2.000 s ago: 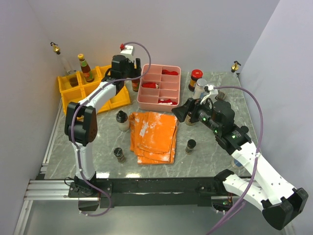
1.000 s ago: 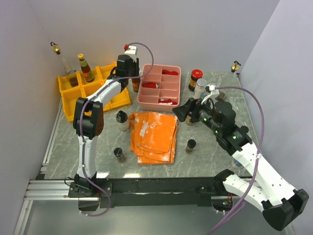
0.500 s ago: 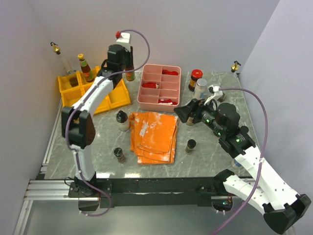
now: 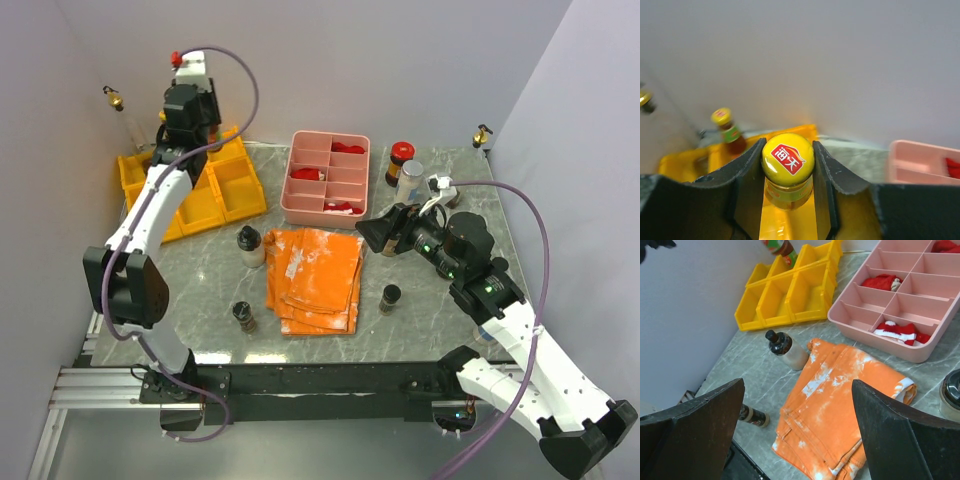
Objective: Organize the condiment bottles
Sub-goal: Place the bottle in the storage box.
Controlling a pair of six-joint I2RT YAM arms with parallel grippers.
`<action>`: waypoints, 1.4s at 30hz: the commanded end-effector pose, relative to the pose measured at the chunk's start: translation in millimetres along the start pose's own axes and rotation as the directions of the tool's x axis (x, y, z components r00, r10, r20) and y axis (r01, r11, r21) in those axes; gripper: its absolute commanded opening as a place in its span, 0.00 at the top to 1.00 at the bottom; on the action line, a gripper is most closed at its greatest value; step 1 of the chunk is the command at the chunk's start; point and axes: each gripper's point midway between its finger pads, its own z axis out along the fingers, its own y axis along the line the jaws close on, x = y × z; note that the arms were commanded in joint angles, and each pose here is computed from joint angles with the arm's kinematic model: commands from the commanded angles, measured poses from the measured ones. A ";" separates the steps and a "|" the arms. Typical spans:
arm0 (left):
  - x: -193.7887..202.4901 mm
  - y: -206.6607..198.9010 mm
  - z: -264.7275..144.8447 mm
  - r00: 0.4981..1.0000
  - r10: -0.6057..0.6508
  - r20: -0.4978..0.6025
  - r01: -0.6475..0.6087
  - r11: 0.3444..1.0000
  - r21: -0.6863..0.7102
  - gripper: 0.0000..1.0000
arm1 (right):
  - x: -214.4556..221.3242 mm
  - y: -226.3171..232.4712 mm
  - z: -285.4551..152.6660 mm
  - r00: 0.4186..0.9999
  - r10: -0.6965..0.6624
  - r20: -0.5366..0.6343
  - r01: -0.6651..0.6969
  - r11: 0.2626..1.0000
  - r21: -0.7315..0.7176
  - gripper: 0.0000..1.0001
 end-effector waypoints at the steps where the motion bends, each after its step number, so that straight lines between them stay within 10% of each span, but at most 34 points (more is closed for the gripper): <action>1: -35.6 55.7 7.4 0.989 -0.049 0.139 0.067 0.989 -0.128 0.99 | -15.0 10.1 -0.5 0.999 -0.004 0.053 0.006 0.999 -0.035 0.05; 42: 91.0 141.3 107.0 0.989 -0.137 0.064 0.143 0.984 -0.110 0.93 | 2.1 -17.0 31.7 1.000 -0.012 -0.007 0.012 0.998 0.063 0.05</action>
